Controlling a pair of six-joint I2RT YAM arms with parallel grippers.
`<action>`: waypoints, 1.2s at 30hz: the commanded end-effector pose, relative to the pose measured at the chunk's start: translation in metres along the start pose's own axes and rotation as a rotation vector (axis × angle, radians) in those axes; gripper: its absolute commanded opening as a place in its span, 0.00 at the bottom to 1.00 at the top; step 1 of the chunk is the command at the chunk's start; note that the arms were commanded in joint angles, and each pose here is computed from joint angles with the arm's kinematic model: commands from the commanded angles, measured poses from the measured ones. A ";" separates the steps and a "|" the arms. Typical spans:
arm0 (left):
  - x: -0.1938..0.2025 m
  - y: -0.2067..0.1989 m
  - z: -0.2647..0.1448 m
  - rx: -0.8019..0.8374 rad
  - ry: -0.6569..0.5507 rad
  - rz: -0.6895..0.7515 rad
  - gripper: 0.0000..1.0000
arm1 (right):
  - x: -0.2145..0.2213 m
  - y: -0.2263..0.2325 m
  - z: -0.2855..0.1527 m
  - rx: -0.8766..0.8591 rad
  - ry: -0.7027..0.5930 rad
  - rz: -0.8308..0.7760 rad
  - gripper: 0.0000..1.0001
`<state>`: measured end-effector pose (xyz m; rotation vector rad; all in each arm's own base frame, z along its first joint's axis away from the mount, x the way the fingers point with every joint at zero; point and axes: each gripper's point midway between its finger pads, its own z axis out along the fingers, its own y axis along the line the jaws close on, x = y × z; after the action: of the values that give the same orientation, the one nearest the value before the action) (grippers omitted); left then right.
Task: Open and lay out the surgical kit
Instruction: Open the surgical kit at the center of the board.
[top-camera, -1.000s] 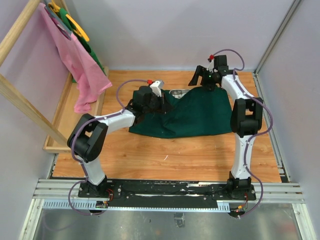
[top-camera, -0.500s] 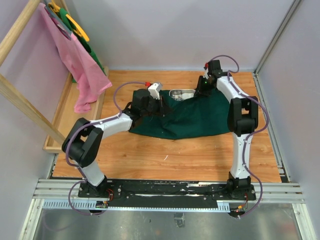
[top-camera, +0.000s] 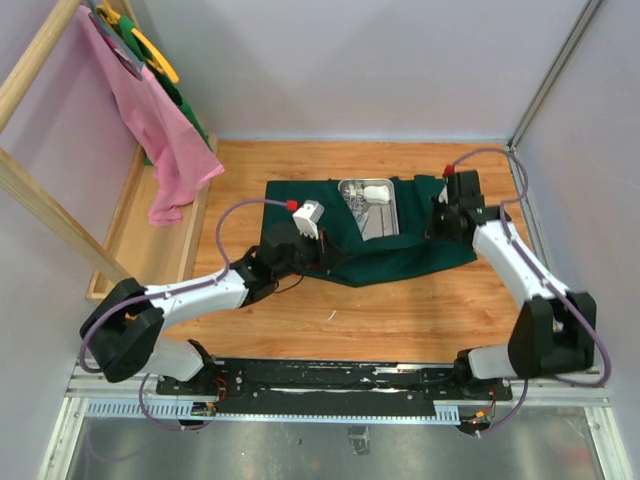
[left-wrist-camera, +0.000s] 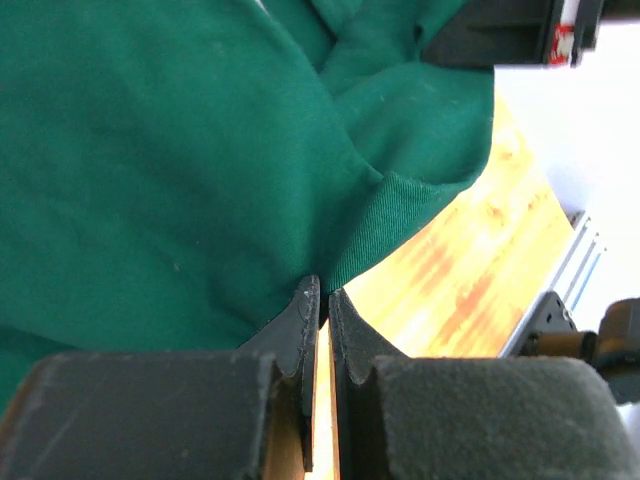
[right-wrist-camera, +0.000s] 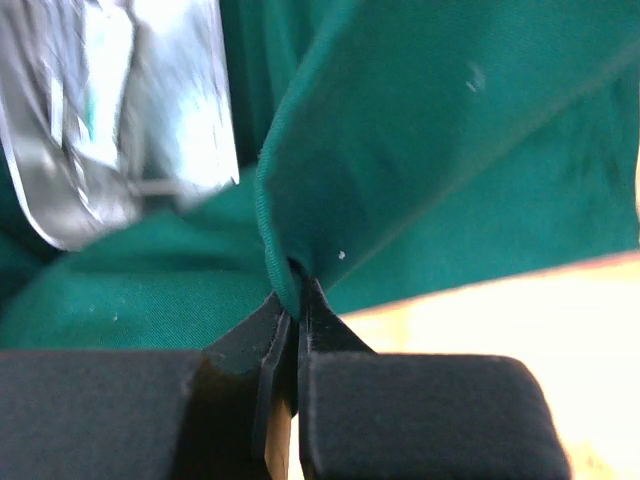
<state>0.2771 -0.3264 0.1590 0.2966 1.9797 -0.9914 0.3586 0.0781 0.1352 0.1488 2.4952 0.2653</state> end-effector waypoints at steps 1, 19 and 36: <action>0.021 -0.005 -0.020 -0.071 -0.047 -0.074 0.00 | 0.066 -0.029 -0.016 0.117 -0.003 0.044 0.01; 0.137 -0.016 -0.067 -0.172 0.057 -0.244 0.10 | 0.189 -0.016 -0.077 0.030 0.085 0.129 0.18; -0.080 0.053 -0.068 -0.533 -0.138 -0.071 0.99 | -0.004 0.036 -0.117 -0.068 -0.190 -0.075 0.77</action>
<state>0.2473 -0.2743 0.2375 -0.1565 1.9657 -0.7718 0.2208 0.0971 0.2219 0.1806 2.3258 0.3836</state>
